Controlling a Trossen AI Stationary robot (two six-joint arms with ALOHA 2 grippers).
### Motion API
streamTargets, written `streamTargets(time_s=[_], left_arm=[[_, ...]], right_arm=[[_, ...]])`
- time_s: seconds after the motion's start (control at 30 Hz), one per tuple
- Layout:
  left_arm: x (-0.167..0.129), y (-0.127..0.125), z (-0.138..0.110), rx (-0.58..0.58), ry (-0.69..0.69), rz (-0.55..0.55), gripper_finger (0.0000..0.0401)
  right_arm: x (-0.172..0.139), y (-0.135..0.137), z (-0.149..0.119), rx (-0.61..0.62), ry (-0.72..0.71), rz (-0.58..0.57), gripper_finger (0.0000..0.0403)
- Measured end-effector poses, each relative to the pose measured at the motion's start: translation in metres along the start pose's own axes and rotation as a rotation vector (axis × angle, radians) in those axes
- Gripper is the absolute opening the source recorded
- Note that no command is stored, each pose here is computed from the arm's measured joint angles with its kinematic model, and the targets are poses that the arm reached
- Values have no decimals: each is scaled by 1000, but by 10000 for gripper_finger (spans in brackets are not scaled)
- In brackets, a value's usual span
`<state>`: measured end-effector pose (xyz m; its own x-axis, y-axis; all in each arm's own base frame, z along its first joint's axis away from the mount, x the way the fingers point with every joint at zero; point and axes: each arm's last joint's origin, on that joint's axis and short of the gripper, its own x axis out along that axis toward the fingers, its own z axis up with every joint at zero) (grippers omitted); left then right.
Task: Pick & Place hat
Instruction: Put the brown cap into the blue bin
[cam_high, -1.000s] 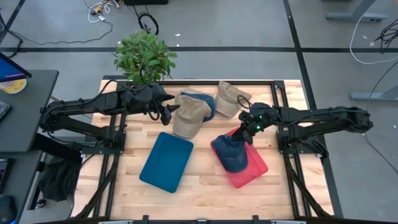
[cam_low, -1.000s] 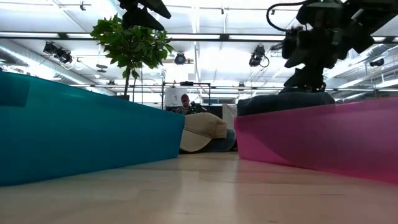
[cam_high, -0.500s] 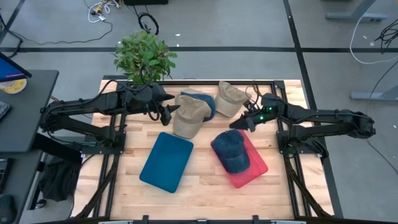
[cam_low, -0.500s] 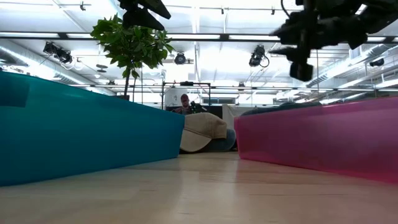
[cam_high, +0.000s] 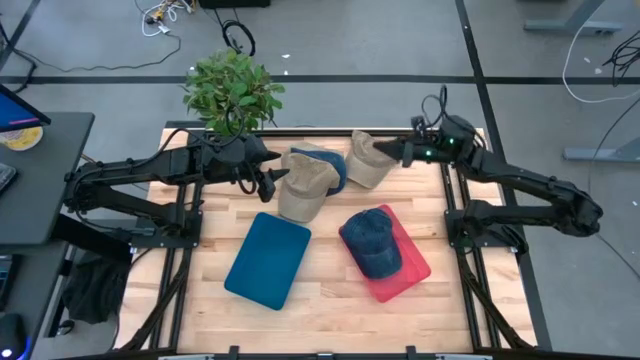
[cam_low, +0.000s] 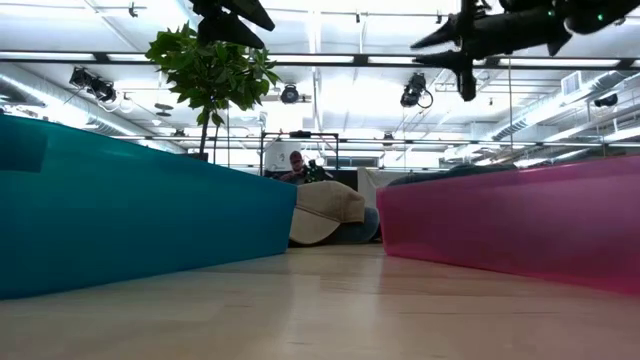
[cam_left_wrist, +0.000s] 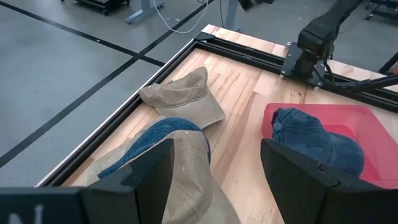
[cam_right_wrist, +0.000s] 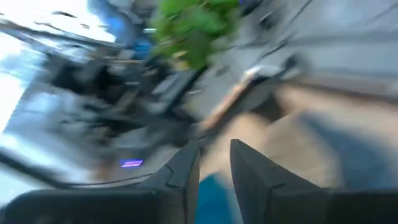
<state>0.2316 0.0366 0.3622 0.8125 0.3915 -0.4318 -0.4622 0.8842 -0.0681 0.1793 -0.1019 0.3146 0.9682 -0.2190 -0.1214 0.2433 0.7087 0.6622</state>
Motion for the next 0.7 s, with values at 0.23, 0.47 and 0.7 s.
streamTargets(time_s=[0.23, 0.47, 0.7], left_arm=[[0, 0, -1, 1, 12, 3, 243], [0, 0, -1, -17, 14, 3, 243], [0, 0, -1, -19, 14, 3, 243]], right_arm=[[-2, -6, 3, -314, -53, -188, 68], [-1, -29, -10, -159, -8, -358, 70], [-8, -45, 1, -38, 128, -462, 128]])
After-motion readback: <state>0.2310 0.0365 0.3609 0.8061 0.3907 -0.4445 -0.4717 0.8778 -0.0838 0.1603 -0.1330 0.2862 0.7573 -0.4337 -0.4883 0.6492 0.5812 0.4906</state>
